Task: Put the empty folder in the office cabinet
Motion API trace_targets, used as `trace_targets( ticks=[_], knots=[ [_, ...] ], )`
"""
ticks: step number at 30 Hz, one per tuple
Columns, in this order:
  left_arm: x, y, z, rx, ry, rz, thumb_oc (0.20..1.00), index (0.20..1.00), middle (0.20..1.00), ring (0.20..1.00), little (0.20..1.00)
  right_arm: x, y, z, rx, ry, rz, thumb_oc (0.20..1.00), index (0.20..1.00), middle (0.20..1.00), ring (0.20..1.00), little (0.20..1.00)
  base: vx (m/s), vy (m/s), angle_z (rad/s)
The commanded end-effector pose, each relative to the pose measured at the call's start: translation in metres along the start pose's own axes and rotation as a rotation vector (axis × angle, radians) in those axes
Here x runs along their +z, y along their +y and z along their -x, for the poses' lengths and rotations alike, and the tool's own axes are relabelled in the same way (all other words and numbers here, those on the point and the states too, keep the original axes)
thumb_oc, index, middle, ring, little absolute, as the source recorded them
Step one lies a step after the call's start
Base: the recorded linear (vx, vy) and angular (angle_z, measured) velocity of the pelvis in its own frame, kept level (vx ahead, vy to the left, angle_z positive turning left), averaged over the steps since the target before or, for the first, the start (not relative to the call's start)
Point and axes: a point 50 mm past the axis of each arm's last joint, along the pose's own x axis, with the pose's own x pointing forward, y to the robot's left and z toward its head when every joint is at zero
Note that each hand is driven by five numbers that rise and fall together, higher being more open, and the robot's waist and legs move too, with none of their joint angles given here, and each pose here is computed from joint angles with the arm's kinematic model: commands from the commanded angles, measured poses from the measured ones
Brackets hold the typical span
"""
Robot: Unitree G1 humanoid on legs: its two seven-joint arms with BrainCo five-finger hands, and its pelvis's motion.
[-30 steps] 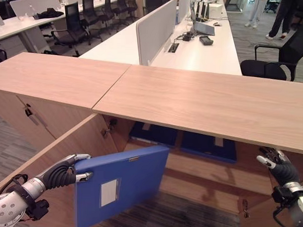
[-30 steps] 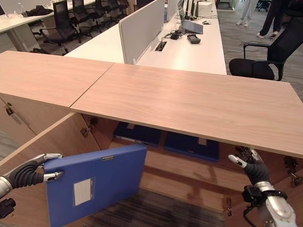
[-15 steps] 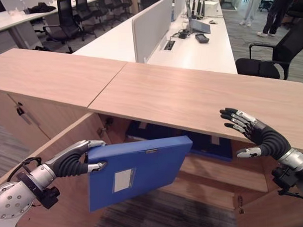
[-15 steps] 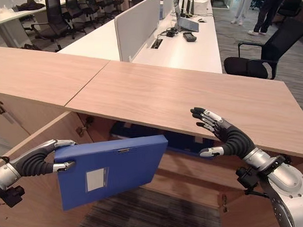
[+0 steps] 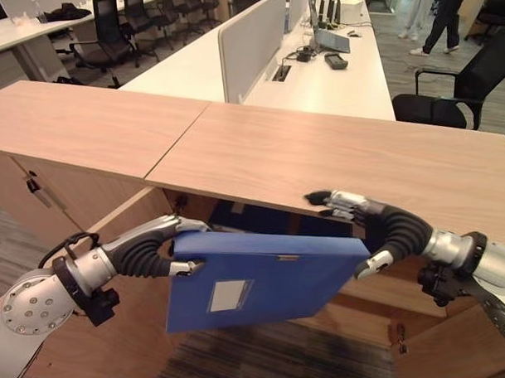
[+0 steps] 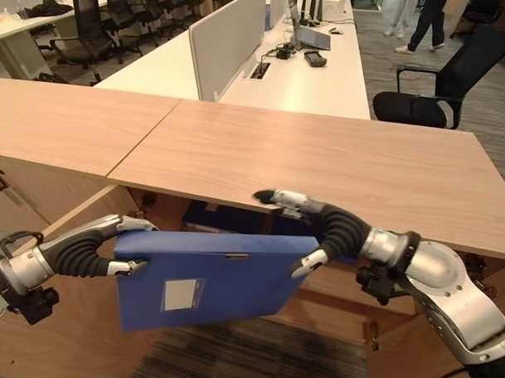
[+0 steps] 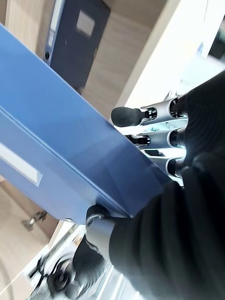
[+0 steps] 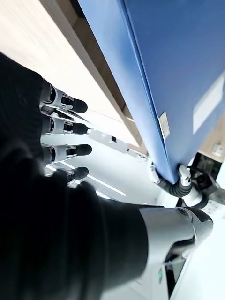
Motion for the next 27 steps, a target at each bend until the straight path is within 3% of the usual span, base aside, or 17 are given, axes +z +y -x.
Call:
trace_targets(
  ticks=[1, 6, 27],
  knots=[
    [0.017, 0.022, -0.004, 0.081, -0.104, -0.099, 0.2, 0.2, 0.2, 0.2, 0.2, 0.01, 0.0, -0.017, 0.125, 0.0, 0.162, 1.0, 1.0, 1.0, 1.0, 1.0, 0.0, 0.0, 0.0],
    [0.023, 0.023, -0.013, 0.09, -0.139, -0.143, 0.2, 0.2, 0.2, 0.2, 0.2, -0.004, 0.005, -0.04, 0.221, 0.089, 0.288, 1.0, 1.0, 1.0, 1.0, 1.0, 0.0, 0.0, 0.0],
    [0.064, 0.031, -0.041, 0.239, -0.462, -0.085, 0.2, 0.2, 0.2, 0.2, 0.2, -0.046, 0.03, -0.096, 0.194, 0.108, 0.24, 1.0, 1.0, 1.0, 1.0, 1.0, 0.0, 0.0, 0.0]
  ],
)
